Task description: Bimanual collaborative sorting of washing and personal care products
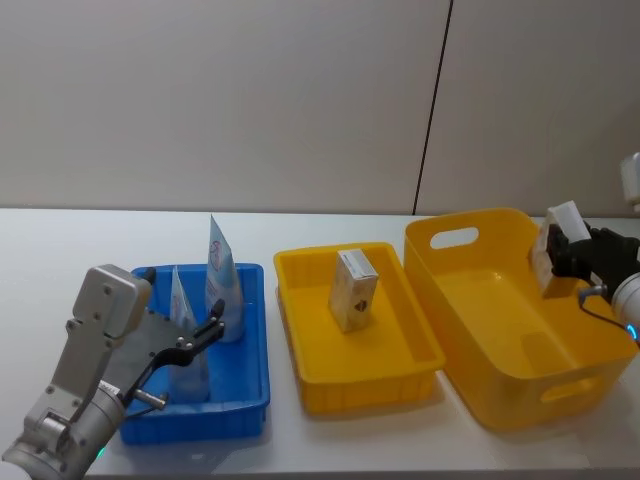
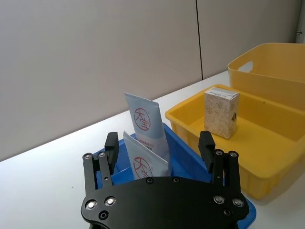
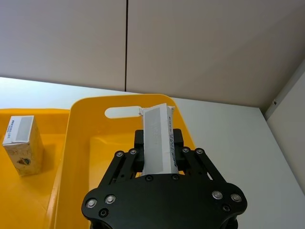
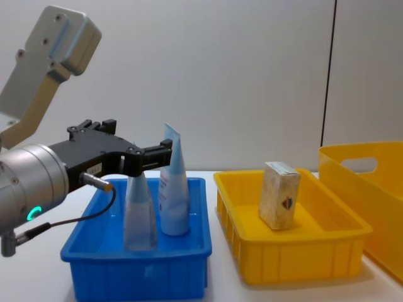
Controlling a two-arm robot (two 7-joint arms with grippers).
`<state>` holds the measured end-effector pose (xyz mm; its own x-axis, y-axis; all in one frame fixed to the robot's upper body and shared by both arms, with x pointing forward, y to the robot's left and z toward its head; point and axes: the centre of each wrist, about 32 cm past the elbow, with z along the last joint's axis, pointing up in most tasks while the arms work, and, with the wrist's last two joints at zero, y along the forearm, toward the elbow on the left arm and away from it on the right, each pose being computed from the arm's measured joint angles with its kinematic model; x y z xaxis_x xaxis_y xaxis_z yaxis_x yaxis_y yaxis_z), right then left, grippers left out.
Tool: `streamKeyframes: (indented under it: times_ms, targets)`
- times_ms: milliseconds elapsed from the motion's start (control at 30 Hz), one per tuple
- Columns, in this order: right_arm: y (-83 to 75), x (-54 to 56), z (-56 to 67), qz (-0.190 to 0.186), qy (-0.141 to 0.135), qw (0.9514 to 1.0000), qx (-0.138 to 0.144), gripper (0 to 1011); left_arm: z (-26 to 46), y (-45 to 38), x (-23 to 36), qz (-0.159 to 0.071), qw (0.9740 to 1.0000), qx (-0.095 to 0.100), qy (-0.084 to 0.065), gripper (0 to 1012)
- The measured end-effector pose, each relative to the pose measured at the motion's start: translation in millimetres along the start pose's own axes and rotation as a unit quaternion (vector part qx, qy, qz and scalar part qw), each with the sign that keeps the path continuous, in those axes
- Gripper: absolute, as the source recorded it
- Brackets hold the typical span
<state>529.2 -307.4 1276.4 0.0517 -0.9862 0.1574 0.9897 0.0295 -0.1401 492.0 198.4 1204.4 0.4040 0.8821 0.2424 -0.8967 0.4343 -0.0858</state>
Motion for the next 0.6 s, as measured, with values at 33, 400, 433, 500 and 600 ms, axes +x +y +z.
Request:
streamKeyframes:
  times_ms: [33, 400, 433, 500, 600]
  targets:
    - [-0.1, 0.1, -0.1, 0.000, 0.000, 1.0000, 0.000, 304, 0.0, 0.0, 0.0, 0.000, 1.0000, 0.000, 0.000, 1001]
    - [-0.5, 0.7, -0.4, -0.002, 0.000, 1.0000, -0.001, 304, 0.0, 0.0, 0.0, 0.000, 1.0000, 0.000, 0.000, 1001]
    - [-0.5, 0.7, -0.4, -0.002, 0.000, 1.0000, -0.001, 304, 0.0, 0.0, 0.0, 0.000, 1.0000, 0.000, 0.000, 1001]
    - [-0.5, 0.9, -0.5, -0.002, 0.000, 1.0000, -0.002, 305, 0.0, 0.0, 0.0, 0.000, 1.0000, 0.000, 0.000, 1001]
    - [-0.6, 1.0, -0.5, -0.002, 0.000, 1.0000, -0.002, 304, 0.0, 0.0, 0.0, 0.000, 1.0000, 0.000, 0.000, 1001]
